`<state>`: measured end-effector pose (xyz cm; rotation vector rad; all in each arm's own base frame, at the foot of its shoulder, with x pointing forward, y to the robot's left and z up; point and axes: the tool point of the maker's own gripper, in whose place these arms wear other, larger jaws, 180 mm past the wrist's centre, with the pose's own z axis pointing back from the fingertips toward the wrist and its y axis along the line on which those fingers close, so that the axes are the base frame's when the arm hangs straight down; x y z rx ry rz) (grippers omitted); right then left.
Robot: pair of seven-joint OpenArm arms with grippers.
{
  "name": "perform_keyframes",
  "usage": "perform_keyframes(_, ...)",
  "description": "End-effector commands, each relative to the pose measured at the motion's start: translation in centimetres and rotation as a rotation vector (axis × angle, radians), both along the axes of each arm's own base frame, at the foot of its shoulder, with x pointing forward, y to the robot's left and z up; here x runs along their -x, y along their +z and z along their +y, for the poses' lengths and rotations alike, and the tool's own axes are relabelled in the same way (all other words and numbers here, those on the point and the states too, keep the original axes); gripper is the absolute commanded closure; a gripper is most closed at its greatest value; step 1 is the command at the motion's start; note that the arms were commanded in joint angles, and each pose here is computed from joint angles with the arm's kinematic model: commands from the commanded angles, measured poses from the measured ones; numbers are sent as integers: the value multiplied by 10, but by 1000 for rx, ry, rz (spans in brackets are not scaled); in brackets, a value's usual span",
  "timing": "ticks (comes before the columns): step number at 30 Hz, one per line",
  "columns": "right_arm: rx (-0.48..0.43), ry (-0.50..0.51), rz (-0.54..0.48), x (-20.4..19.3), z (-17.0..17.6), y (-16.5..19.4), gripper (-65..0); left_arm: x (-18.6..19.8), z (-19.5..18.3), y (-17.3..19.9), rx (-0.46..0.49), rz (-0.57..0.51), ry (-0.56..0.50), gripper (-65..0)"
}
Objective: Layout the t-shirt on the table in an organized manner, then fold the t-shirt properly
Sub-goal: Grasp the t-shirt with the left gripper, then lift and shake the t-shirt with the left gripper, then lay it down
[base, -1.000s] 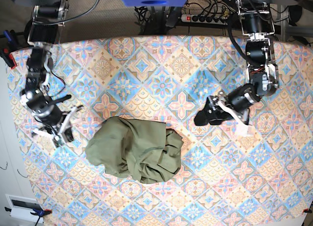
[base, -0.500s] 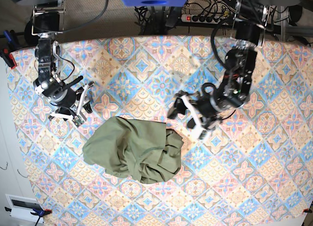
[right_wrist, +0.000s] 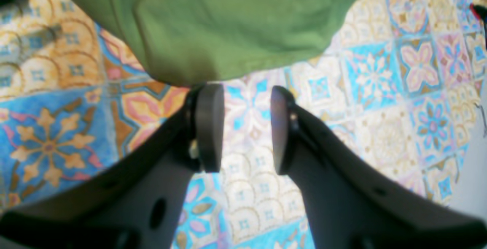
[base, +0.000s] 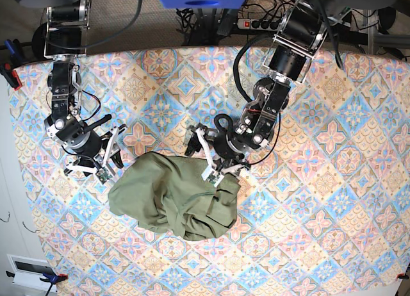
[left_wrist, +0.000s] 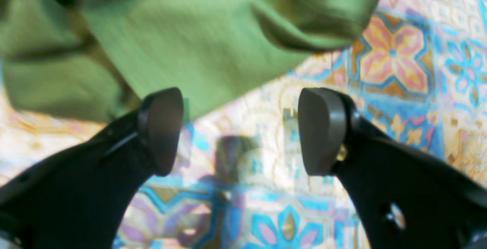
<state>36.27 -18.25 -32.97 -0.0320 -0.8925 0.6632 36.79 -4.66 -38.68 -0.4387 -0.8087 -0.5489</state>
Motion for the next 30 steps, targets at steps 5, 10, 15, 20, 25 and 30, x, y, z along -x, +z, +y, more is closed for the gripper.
perform_keyframes(5,-6,-5,-50,-8,-5,16,-197,-25,18,11,63,-28,181,-463)
perform_keyframes(10,-6,-6,-48,-8,-5,15,-197,-30,30,4,102,-8,260,-467)
perform_keyframes(15,-6,-6,-48,-8,-5,15,-197,-29,16,-11,133,49,265,-463)
perform_keyframes(20,-6,-6,-48,-8,-5,15,-197,-37,9,-9,204,67,286,-460)
perform_keyframes(25,-6,-5,-51,-8,-4,16,-197,-46,-10,1,286,96,266,-205)
perform_keyframes(30,-6,-4,-52,-8,-4,17,-197,-57,-14,53,389,5,217,0)
